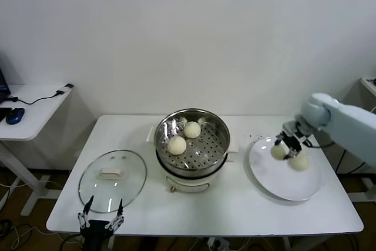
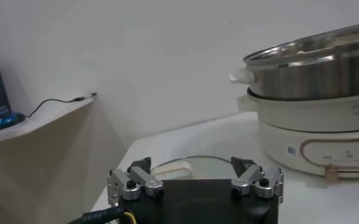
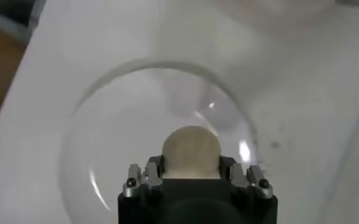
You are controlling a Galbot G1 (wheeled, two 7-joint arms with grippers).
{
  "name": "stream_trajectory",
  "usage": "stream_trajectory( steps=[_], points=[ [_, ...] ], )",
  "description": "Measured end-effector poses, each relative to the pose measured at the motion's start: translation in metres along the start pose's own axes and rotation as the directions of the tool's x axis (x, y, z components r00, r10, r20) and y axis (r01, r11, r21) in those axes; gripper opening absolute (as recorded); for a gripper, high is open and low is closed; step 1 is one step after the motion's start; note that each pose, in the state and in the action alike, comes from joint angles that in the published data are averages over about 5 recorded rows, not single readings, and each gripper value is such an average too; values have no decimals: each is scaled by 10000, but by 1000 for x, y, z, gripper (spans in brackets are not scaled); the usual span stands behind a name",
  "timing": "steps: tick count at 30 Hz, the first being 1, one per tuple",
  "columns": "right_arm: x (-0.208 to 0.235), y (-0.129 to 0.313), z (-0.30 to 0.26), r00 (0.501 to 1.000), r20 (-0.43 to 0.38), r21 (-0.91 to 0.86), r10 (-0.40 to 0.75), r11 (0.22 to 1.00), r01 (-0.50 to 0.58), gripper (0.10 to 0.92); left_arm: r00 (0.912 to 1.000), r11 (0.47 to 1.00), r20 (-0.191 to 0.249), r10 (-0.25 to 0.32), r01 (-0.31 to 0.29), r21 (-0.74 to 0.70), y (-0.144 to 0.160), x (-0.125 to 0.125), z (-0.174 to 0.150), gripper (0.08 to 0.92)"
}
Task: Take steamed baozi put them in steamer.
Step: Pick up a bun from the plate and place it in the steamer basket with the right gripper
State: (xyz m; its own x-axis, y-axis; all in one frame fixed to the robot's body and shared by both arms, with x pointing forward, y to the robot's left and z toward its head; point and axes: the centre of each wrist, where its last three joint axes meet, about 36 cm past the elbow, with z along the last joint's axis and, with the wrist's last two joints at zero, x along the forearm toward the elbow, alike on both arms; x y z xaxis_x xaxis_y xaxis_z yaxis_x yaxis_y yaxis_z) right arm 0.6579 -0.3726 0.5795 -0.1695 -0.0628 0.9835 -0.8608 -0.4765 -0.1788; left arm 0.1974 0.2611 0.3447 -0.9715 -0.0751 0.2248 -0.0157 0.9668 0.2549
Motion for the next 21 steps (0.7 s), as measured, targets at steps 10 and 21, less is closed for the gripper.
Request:
stream_trajectory(
  steps=[10,21],
  points=[
    [103,-90,-88,9927,12,5158,1204,8504,-1038,602,10000,10000,-77,54,-54,-43,-4,3,0,823],
    [99,-127,-204,9959,540,7923,732,6039,-874,602,10000,10000,7,-93,93,-4,-3,-1,-4,823]
  ],
)
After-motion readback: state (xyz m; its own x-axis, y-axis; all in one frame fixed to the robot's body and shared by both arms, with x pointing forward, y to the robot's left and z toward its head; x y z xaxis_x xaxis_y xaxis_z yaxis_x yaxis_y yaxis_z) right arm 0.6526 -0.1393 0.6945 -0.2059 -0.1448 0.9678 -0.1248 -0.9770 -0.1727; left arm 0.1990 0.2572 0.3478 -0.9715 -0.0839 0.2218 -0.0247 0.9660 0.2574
